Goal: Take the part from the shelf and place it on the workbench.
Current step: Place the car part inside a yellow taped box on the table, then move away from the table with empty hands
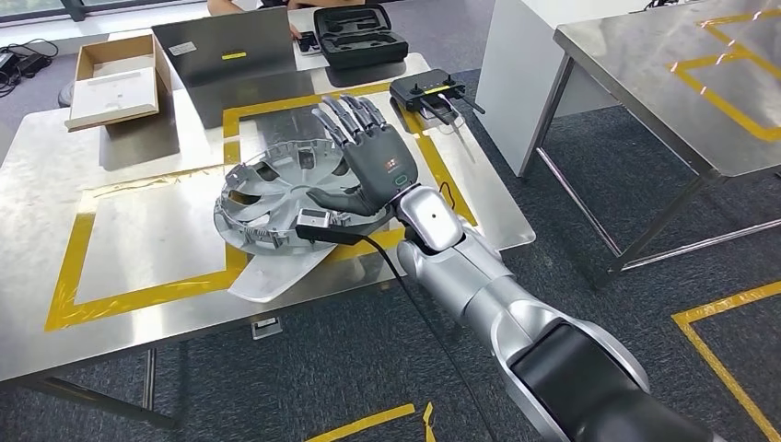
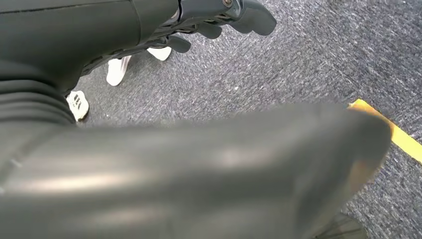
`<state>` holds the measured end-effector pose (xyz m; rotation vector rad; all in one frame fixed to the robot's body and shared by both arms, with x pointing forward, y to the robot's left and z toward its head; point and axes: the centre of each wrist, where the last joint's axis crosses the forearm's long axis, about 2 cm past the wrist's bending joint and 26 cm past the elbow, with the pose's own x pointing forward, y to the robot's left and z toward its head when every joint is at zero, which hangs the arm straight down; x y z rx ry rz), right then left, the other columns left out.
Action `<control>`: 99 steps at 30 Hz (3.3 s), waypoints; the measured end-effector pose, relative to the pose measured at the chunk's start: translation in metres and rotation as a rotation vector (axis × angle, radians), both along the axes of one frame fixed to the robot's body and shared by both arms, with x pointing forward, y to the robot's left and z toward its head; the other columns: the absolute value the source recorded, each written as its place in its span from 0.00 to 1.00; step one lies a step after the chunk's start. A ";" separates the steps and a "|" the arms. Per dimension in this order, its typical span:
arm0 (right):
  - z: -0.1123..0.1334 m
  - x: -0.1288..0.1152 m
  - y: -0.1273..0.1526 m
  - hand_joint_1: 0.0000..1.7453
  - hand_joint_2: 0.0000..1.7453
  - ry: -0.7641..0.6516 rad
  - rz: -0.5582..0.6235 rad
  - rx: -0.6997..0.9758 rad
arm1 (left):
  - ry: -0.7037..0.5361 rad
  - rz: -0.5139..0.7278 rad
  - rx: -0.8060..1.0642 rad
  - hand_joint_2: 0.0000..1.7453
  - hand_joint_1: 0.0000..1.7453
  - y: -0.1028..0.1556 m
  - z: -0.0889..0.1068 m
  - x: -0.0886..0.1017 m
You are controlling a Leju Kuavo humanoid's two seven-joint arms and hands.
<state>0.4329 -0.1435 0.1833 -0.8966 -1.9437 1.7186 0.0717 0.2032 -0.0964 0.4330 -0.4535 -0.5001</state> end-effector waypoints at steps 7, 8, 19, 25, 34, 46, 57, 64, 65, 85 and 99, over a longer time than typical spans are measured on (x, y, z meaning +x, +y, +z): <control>0.003 0.001 0.001 0.00 0.00 -0.014 0.002 -0.004 | 0.001 0.003 0.002 0.00 0.00 0.001 0.000 -0.001; 0.003 0.001 0.001 0.00 0.00 -0.016 0.002 -0.009 | 0.002 0.005 0.002 0.00 0.00 0.001 0.000 -0.002; 0.006 0.002 0.001 0.00 0.00 -0.023 0.005 -0.008 | 0.015 0.019 0.001 0.00 0.00 0.002 -0.002 -0.008; 0.009 0.003 0.001 0.00 0.00 -0.030 0.006 -0.005 | 0.014 0.018 0.000 0.00 0.00 0.001 -0.001 -0.008; 0.014 0.005 0.003 0.00 0.00 -0.035 0.021 -0.003 | 0.005 0.046 -0.006 0.00 0.00 0.001 -0.001 -0.009; 0.025 0.007 0.013 0.00 0.00 -0.030 0.041 0.011 | -0.013 0.073 -0.010 0.00 0.00 0.005 -0.001 -0.001; 0.030 0.009 0.015 0.00 1.00 -0.032 0.052 0.017 | -0.012 0.081 -0.009 0.00 0.00 0.005 -0.001 -0.001; 0.034 0.011 0.018 0.00 1.00 -0.041 0.054 0.020 | -0.012 0.081 -0.011 0.00 0.00 0.004 -0.001 -0.001; 0.035 0.011 0.018 0.00 1.00 -0.042 0.055 0.021 | -0.012 0.081 -0.011 0.00 0.00 0.004 -0.001 -0.001; 0.034 0.010 0.019 0.00 1.00 -0.041 0.048 0.027 | -0.005 0.081 -0.004 0.00 0.00 0.006 -0.001 -0.003; 0.047 0.016 0.020 0.00 1.00 -0.048 -0.011 -0.050 | 0.017 0.088 -0.016 0.00 0.00 0.000 -0.002 -0.010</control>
